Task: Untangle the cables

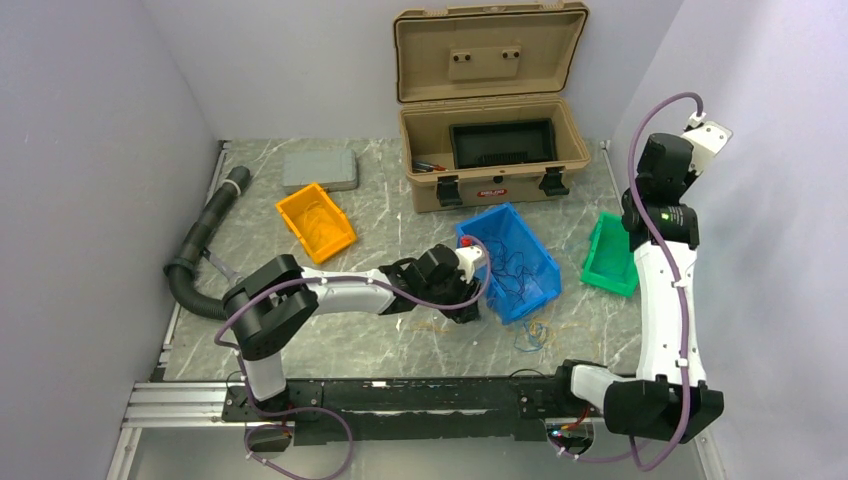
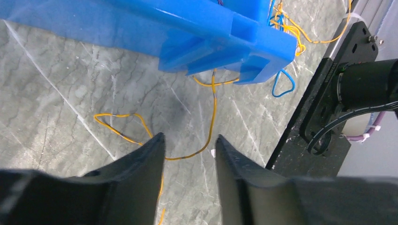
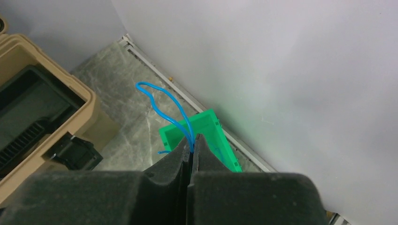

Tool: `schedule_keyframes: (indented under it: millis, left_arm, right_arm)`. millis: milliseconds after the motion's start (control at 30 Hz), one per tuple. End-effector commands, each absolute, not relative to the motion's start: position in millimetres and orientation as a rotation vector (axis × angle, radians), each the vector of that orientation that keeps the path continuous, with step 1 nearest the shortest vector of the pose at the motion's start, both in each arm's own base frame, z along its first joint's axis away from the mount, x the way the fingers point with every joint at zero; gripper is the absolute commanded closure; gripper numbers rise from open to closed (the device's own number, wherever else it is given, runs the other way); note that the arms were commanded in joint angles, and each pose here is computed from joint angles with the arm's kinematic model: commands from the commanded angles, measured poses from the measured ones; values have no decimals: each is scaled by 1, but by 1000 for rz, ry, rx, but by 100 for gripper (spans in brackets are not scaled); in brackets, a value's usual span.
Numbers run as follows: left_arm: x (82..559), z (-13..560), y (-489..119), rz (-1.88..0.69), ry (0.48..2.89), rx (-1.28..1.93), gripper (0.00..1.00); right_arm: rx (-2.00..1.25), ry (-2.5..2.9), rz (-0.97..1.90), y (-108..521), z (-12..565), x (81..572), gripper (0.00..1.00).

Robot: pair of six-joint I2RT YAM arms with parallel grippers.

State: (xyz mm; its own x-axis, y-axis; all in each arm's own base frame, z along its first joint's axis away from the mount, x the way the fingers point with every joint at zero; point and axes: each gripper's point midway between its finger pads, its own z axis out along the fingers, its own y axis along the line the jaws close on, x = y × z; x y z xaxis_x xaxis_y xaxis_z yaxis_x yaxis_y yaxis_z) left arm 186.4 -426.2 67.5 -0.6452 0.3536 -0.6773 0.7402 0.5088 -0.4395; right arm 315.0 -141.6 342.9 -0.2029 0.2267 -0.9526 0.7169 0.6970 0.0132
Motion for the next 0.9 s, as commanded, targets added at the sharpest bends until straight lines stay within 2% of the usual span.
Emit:
schedule_keyframes:
  millis: [0, 133, 167, 400, 733, 867]
  left_arm:
    - [186, 87, -441, -1096, 2156, 870, 63]
    - [182, 92, -440, -1126, 2141, 870, 97]
    - [181, 93, -438, -1124, 2140, 869, 100]
    - [178, 115, -425, -1105, 2117, 870, 100]
    - [170, 142, -411, -1100, 2101, 879, 100]
    - [169, 150, -409, -1110, 2091, 875, 100]
  right_arm:
    - [758, 1705, -559, -153, 349, 320, 100]
    - [758, 1691, -574, -160, 355, 328, 100]
    - [757, 1684, -577, -161, 359, 330, 100]
    - [758, 1610, -652, -175, 404, 328, 100]
    - [770, 1587, -721, -188, 418, 325, 100]
    - [777, 1603, -735, -190, 407, 321, 100]
